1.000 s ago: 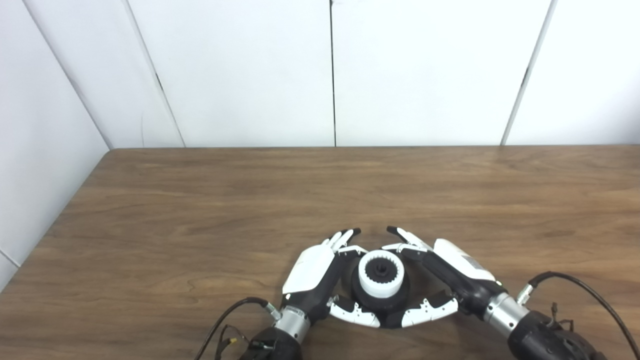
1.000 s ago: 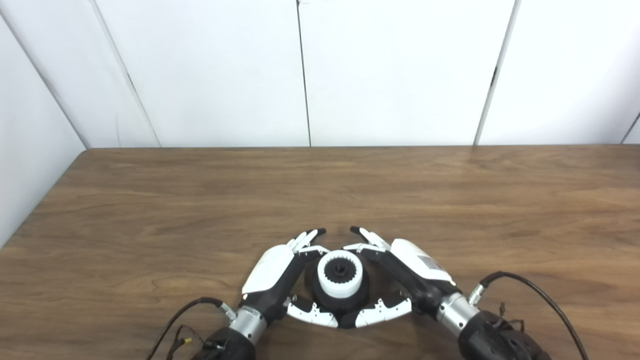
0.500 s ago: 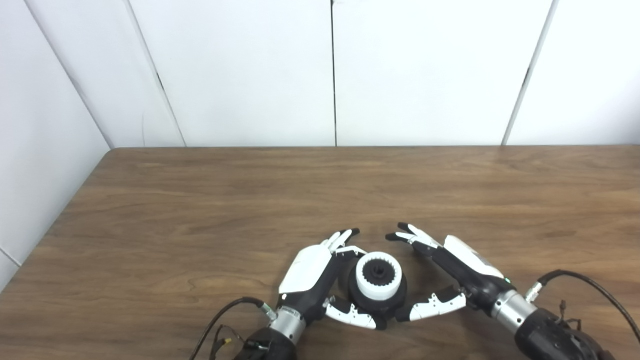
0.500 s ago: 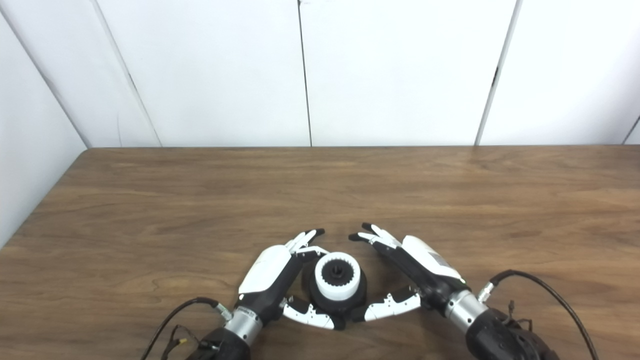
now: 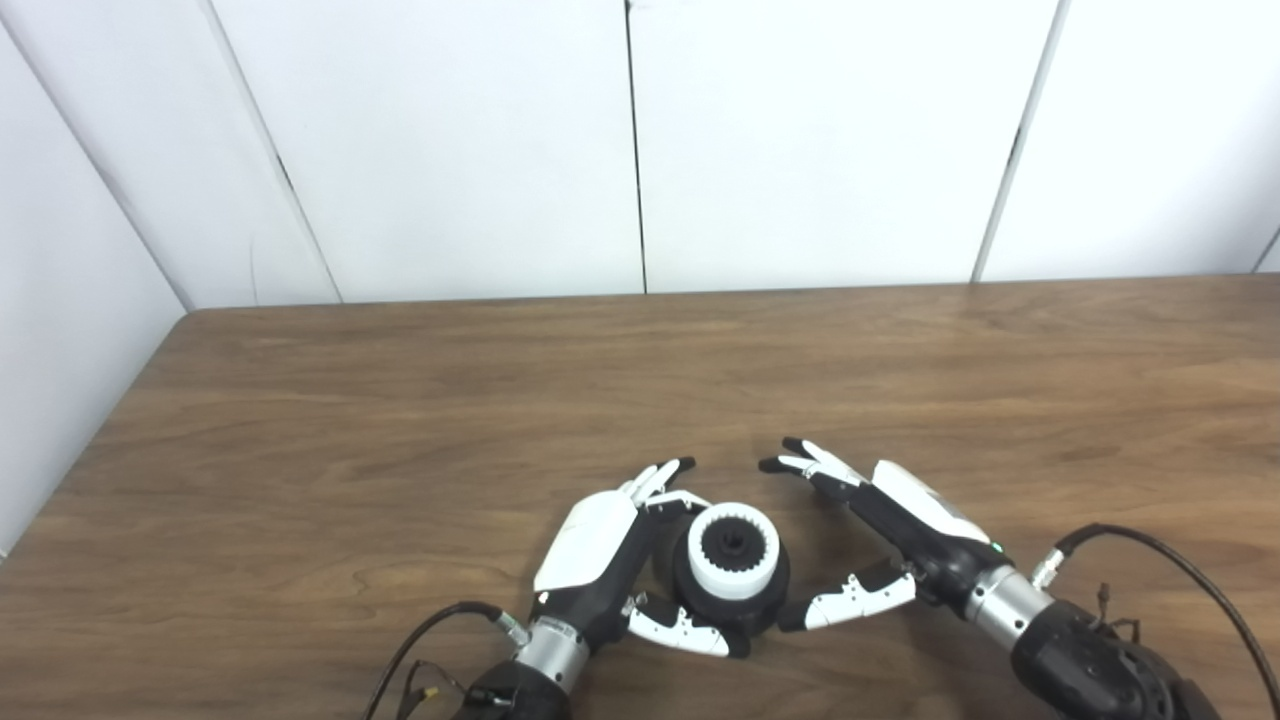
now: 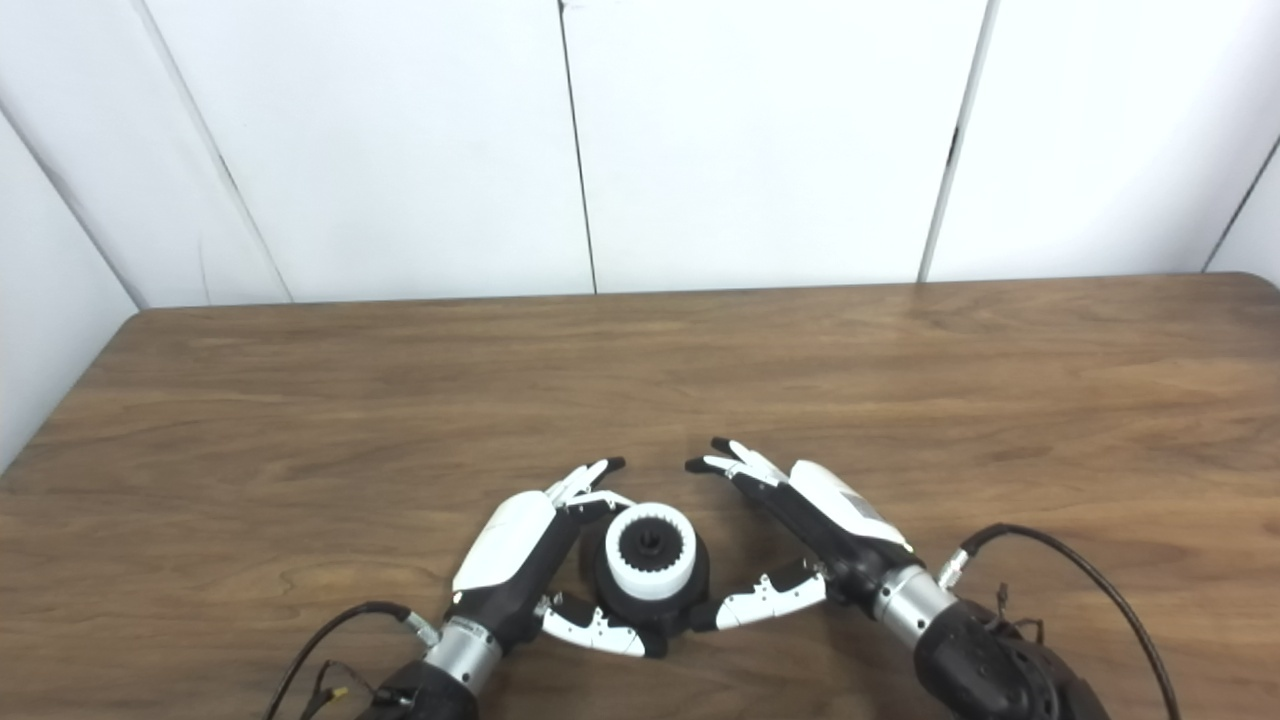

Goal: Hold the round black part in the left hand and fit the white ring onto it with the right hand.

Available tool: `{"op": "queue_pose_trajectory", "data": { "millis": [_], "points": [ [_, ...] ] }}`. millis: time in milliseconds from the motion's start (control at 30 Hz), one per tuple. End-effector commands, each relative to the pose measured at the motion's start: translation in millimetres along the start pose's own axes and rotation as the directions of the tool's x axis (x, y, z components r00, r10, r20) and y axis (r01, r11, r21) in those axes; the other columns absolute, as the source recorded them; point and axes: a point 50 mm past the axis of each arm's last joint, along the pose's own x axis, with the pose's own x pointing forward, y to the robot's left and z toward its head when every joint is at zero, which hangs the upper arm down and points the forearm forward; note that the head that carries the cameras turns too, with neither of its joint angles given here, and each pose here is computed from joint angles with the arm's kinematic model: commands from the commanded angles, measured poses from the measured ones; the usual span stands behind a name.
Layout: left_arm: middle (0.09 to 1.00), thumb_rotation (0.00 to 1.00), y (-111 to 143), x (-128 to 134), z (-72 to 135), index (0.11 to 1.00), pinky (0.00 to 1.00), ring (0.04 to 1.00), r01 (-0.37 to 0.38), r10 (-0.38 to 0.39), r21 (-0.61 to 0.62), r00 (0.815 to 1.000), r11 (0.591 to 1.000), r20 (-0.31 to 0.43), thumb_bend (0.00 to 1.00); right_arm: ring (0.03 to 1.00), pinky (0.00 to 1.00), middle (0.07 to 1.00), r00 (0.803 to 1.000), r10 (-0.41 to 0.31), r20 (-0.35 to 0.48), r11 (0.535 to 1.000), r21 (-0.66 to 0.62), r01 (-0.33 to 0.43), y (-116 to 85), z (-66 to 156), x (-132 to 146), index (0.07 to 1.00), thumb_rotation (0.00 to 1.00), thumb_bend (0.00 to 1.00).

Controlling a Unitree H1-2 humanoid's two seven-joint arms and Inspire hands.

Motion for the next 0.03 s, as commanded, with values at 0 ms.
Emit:
{"op": "queue_pose_trajectory", "data": {
  "millis": [0],
  "points": [
    [0.966, 0.31, 3.1, -1.8, -4.2, 0.620, 0.93, 0.974, 0.011, -0.011, 0.010, 1.000, 1.000, -0.009, 0.97, 1.000, 0.96, 1.000, 0.999, -0.035, -0.033, 0.999, -0.005, 0.035, -10.8, -3.5, -0.3, 0.904, 0.46, 1.00]
  ]
}}
